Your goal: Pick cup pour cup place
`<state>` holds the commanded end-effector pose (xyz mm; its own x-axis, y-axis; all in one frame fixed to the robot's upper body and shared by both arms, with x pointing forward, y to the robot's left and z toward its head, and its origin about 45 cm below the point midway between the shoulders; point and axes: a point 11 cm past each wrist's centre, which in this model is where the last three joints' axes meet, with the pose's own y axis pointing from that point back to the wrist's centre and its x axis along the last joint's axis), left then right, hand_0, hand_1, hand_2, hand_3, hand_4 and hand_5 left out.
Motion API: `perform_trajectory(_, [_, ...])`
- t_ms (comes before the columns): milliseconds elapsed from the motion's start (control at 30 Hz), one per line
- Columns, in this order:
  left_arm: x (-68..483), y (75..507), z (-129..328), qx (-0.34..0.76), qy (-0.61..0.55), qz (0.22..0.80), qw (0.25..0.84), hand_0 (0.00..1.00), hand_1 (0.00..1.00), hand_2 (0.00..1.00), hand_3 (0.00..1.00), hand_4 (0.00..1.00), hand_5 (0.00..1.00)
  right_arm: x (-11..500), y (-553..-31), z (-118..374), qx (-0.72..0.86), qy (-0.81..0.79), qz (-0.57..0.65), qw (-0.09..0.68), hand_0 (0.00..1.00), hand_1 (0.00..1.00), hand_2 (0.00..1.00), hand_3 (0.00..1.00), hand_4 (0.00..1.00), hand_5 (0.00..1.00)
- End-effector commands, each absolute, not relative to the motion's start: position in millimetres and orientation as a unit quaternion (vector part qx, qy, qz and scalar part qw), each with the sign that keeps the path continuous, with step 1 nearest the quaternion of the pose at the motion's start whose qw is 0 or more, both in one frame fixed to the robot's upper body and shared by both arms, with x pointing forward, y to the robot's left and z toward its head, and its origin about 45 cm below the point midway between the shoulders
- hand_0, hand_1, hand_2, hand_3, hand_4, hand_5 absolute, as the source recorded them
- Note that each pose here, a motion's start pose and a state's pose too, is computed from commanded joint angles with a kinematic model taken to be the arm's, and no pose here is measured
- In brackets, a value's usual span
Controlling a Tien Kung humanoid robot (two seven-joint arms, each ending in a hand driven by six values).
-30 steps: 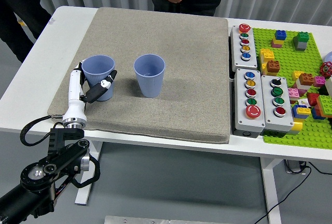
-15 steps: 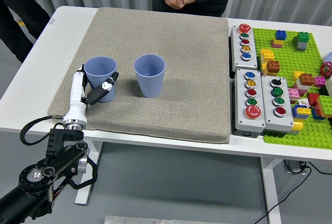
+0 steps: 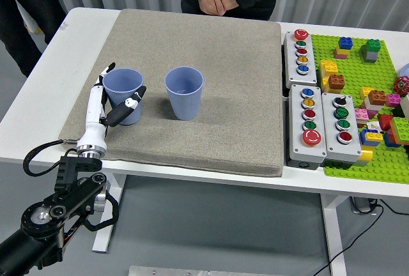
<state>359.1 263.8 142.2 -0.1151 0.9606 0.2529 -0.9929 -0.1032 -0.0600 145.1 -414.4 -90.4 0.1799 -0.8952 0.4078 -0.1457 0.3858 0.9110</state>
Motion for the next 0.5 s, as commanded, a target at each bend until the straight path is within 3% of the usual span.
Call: perform_trajectory(500, [348.1, 277.0, 148.6, 0.087, -0.127, 0.733, 0.663, 0.758, 0.760, 0.877, 0.983, 0.946, 0.487, 145.7, -415.7, -89.8, 0.462, -0.563, -0.304, 0.614, 0.675, 0.634, 0.558, 0.561, 0.002, 0.089])
